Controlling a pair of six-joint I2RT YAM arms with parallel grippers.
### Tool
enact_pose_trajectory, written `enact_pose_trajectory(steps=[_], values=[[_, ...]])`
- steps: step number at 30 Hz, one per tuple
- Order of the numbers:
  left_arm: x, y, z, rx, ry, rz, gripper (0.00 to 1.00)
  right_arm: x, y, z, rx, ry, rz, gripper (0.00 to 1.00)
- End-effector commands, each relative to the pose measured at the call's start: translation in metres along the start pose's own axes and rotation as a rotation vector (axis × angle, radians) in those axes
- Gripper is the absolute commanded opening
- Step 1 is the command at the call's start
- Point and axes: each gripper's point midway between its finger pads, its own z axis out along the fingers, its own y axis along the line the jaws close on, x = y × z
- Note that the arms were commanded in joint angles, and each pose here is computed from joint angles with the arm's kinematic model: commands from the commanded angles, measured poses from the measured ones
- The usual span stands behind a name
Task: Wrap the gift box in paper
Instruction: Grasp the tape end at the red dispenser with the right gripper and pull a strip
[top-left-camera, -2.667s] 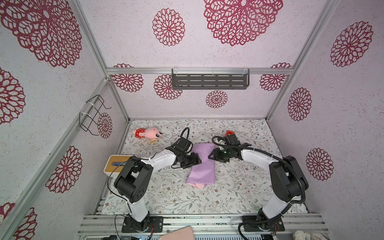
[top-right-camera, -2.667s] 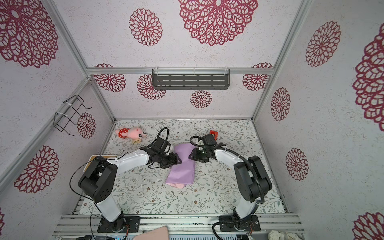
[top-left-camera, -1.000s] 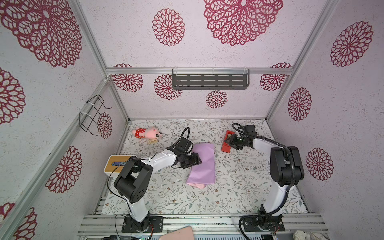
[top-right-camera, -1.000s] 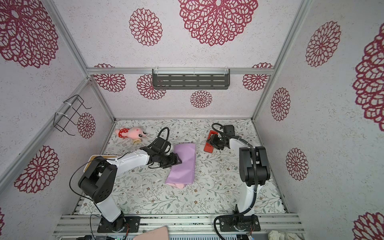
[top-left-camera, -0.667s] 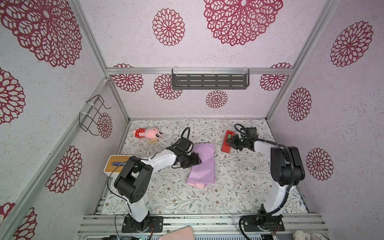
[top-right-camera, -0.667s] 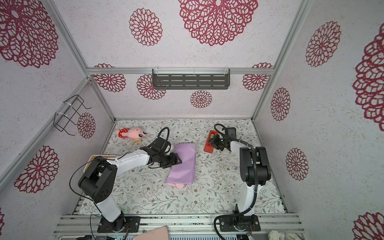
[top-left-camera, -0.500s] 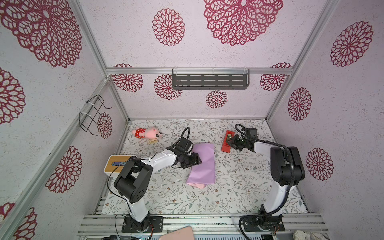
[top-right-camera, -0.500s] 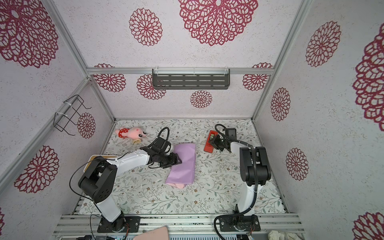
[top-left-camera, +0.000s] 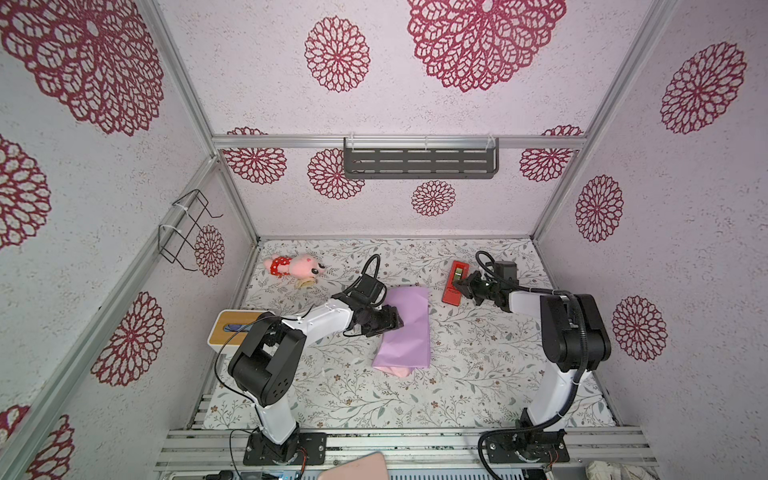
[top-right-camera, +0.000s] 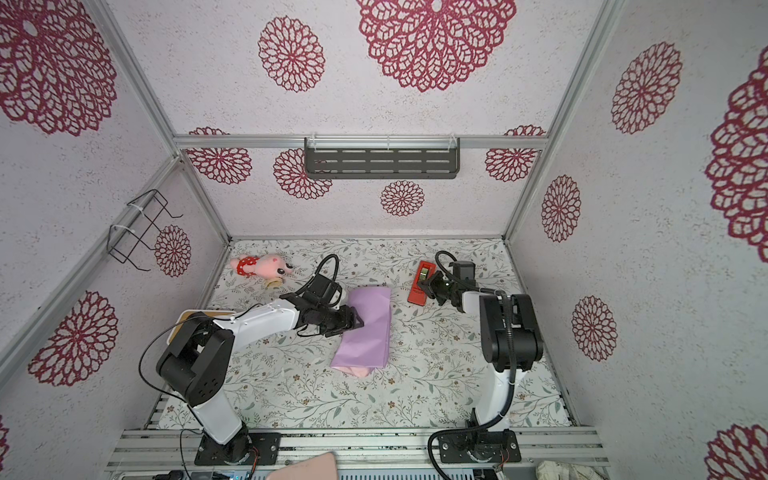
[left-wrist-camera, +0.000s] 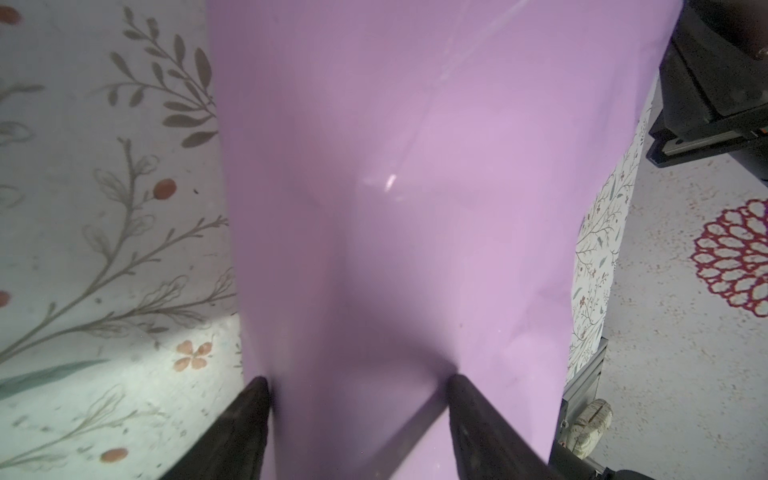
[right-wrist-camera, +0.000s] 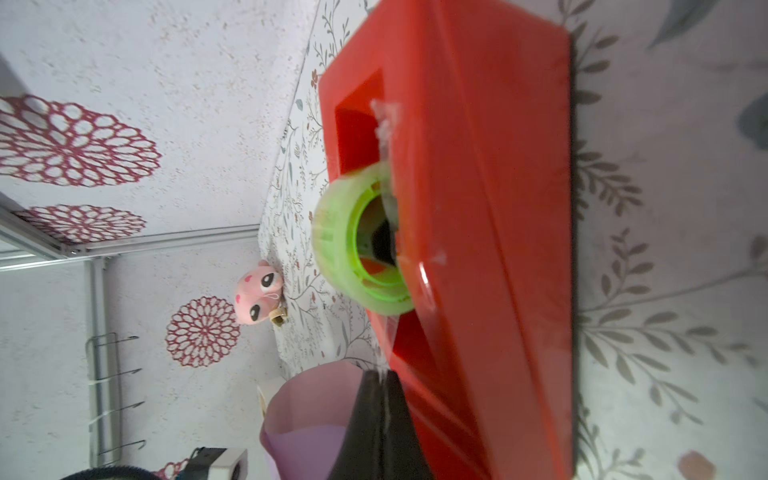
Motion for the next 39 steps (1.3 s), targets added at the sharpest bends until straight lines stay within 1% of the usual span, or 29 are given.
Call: enact_pose_trajectory(steps=[1,6,22,28,39], values=[[0.037,0.042,0.014,-0.169,0.123,-0.023,0.69,-0.007,0.062,-0.016,-0.219,-0.019,-0.001,0.0],[0.037,0.044,0.014,-0.172,0.123,-0.023,0.69,0.002,0.07,-0.021,-0.285,-0.004,0.029,0.0],[0.035,0.047,0.014,-0.172,0.12,-0.025,0.69,0.053,0.054,-0.033,-0.291,0.035,0.057,0.0],[0.035,0.048,0.014,-0.176,0.12,-0.022,0.69,0.072,0.04,-0.033,-0.262,0.041,0.069,0.0],[0.035,0.047,0.012,-0.174,0.116,-0.022,0.69,0.081,-0.01,-0.025,-0.133,0.019,0.097,0.0]])
